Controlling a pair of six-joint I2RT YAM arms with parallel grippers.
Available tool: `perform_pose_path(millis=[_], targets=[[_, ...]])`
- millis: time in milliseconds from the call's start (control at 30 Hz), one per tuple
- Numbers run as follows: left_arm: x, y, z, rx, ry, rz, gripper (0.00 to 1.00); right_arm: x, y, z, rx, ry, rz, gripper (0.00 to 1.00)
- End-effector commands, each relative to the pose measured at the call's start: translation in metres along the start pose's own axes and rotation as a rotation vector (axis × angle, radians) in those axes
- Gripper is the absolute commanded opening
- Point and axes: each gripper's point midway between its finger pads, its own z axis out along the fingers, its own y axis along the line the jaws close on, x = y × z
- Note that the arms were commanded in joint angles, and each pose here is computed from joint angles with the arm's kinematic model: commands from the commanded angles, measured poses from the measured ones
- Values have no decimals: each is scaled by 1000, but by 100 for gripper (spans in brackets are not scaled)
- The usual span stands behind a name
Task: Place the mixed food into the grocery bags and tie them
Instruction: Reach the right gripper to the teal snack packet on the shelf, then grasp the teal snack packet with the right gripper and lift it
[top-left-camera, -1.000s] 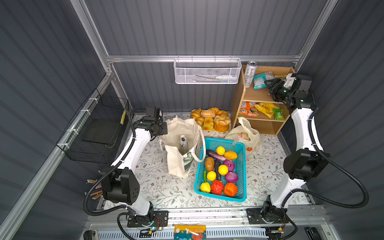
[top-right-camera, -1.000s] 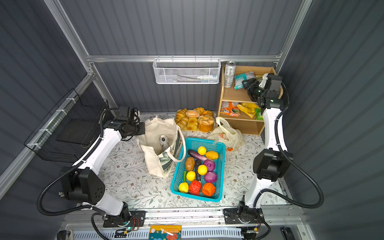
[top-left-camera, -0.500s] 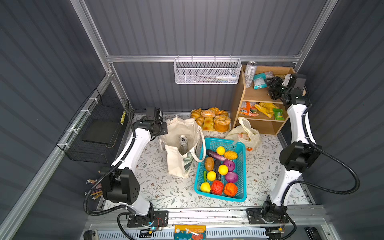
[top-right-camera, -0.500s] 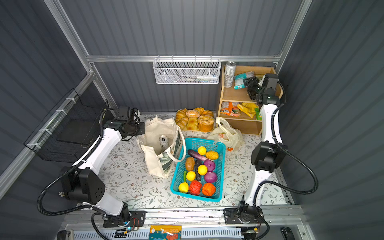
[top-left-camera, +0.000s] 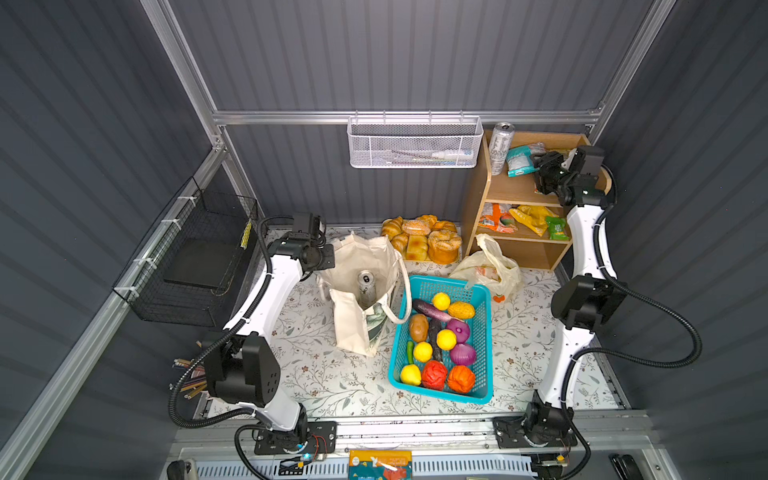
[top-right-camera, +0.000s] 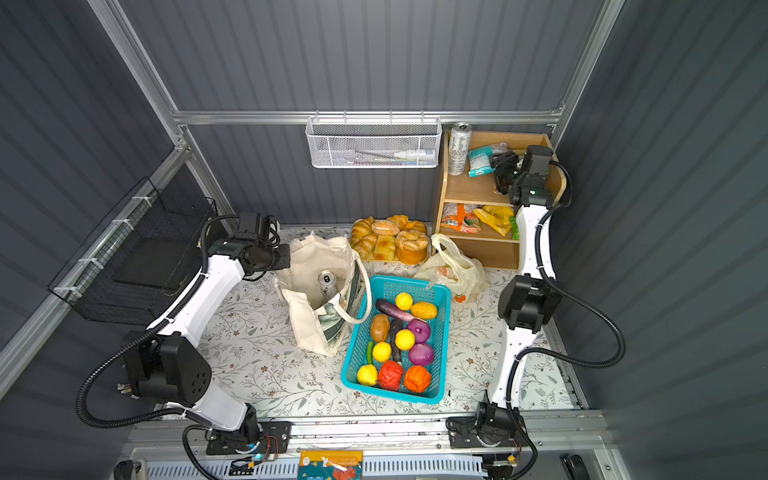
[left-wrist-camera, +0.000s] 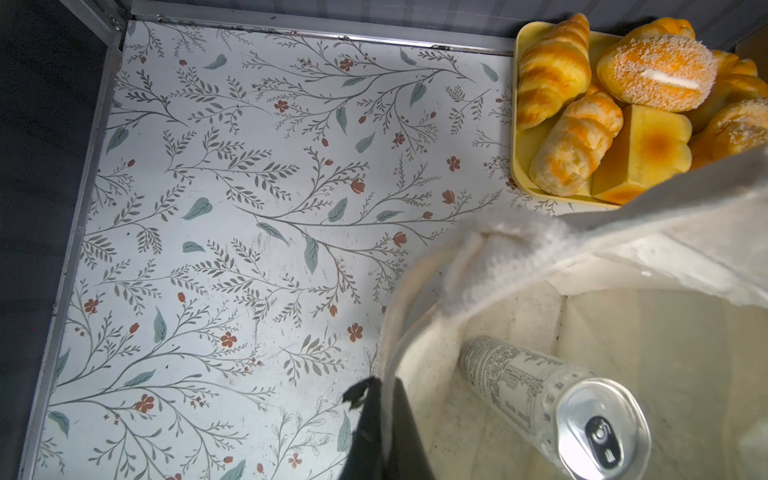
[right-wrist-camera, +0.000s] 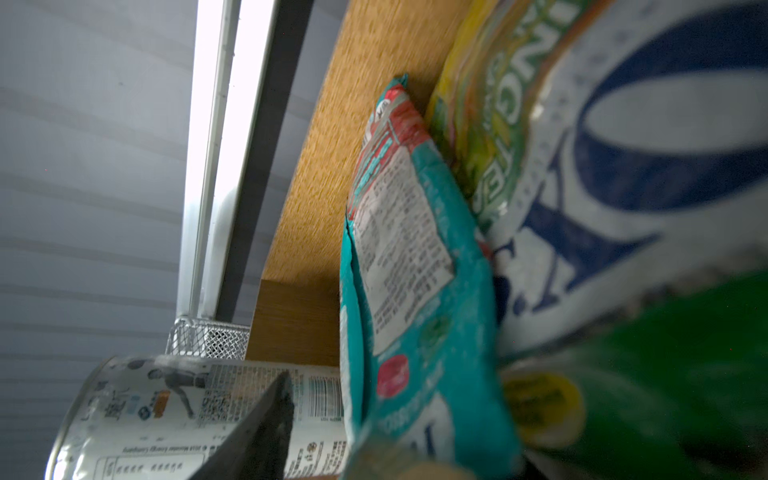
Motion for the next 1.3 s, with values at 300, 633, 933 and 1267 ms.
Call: perform_pose_path(millis=[300,633,933,1267], targets=[[8,-1,8,-10,52,20,0,-4,34,-9,-122,14,8,0],[1,0,6,-21,27,22,0,4,142,-119,-329,-40,-142,0],[-5,-1,2,-16,0,37,0,76,162,-209,-419,10,-226,0],[-22,-9,-15,28,-72,40,0,271,183,-226,-524,449,-367,0]])
